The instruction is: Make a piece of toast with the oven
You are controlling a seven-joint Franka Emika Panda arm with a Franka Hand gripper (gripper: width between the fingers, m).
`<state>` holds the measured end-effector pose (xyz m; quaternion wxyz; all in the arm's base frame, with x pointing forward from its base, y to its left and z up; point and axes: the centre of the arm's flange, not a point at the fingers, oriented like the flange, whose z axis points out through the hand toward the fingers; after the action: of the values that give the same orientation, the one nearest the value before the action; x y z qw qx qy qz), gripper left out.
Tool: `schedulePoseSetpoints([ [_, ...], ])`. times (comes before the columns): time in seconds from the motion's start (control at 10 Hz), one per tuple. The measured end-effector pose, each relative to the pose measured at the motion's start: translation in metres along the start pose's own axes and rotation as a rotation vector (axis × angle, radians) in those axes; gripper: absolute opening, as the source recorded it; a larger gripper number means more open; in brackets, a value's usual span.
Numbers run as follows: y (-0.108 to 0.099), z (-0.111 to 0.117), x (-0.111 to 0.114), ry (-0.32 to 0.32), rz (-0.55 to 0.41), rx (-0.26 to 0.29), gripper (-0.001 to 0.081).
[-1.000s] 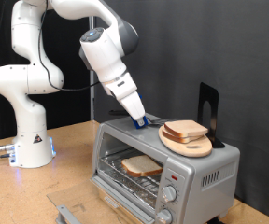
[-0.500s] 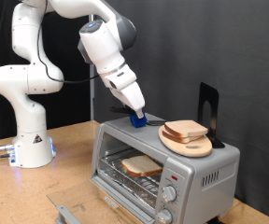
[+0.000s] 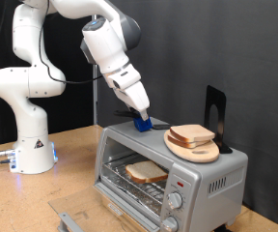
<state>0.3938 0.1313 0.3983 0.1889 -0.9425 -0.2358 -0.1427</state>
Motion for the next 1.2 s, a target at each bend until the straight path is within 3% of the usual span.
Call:
schedulePoseSetpoints([
  [0.2, 0.008, -0.015, 0.003, 0.000, 0.038, 0.053, 0.0682],
  [0.6, 0.033, -0.068, 0.009, 0.008, 0.089, 0.176, 0.0682],
  [0.9, 0.037, -0.068, 0.007, 0.027, 0.095, 0.168, 0.0682],
  [1.2, 0.058, -0.094, 0.006, 0.099, 0.130, 0.194, 0.0682],
])
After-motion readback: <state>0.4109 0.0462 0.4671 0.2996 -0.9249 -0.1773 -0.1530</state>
